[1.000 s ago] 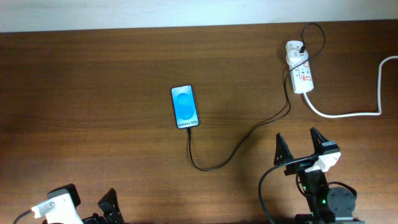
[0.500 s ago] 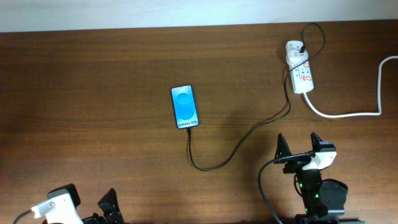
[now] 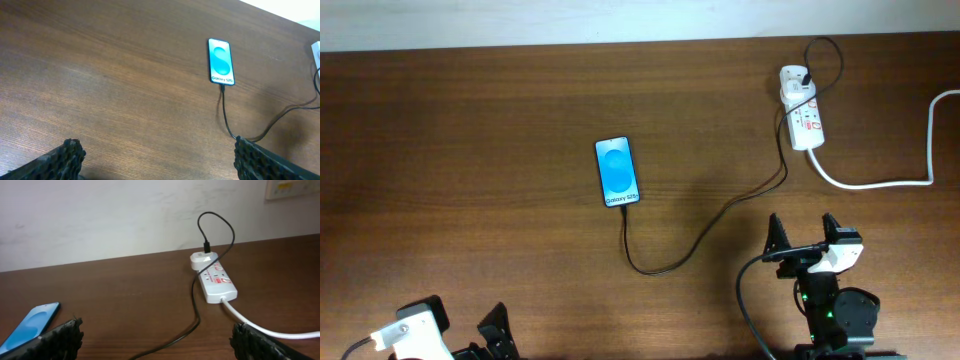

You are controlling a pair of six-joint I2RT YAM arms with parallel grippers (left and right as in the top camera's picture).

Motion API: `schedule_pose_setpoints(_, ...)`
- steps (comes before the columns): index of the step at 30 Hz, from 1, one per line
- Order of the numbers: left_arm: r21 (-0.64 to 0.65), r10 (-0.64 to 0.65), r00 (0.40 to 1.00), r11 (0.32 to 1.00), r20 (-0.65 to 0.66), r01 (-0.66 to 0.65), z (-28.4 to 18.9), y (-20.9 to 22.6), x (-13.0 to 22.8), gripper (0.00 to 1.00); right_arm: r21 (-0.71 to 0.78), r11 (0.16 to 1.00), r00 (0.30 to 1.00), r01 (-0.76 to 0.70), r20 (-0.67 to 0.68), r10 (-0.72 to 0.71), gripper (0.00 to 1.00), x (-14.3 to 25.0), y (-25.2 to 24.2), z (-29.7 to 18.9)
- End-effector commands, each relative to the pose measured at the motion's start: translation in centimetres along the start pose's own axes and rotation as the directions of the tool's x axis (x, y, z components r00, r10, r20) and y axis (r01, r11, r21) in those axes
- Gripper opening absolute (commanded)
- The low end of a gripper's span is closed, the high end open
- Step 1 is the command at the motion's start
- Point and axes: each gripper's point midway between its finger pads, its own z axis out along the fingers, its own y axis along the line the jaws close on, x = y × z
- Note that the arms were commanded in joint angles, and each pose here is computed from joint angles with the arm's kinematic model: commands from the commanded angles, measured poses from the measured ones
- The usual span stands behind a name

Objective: Plug charger to phone and switch on socket

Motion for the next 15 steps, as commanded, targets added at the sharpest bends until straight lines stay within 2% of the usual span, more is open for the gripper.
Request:
schedule_pose_setpoints(1,-0.009,0.011,1.0,1.0,0.007,-0.011,-0.07,0.18,-0.07,0.99,0.033,0.999,1.0,-0.005,-0.001,0.005,0.98,0.21,-0.64,-0.02)
schedule_pose_setpoints(7,-0.009,0.012,1.0,1.0,0.007,-0.012,-0.07,0.18,-0.07,0.99,0.032,0.997,0.997,0.071,-0.004,-0.071,0.98,0.22,-0.62,-0.02)
schedule_pose_setpoints(15,-0.009,0.012,1.0,1.0,0.007,-0.012,-0.07,0.18,-0.07,0.99,0.032,0.997,0.998,0.071,-0.003,-0.07,0.98,0.2,-0.62,-0.02)
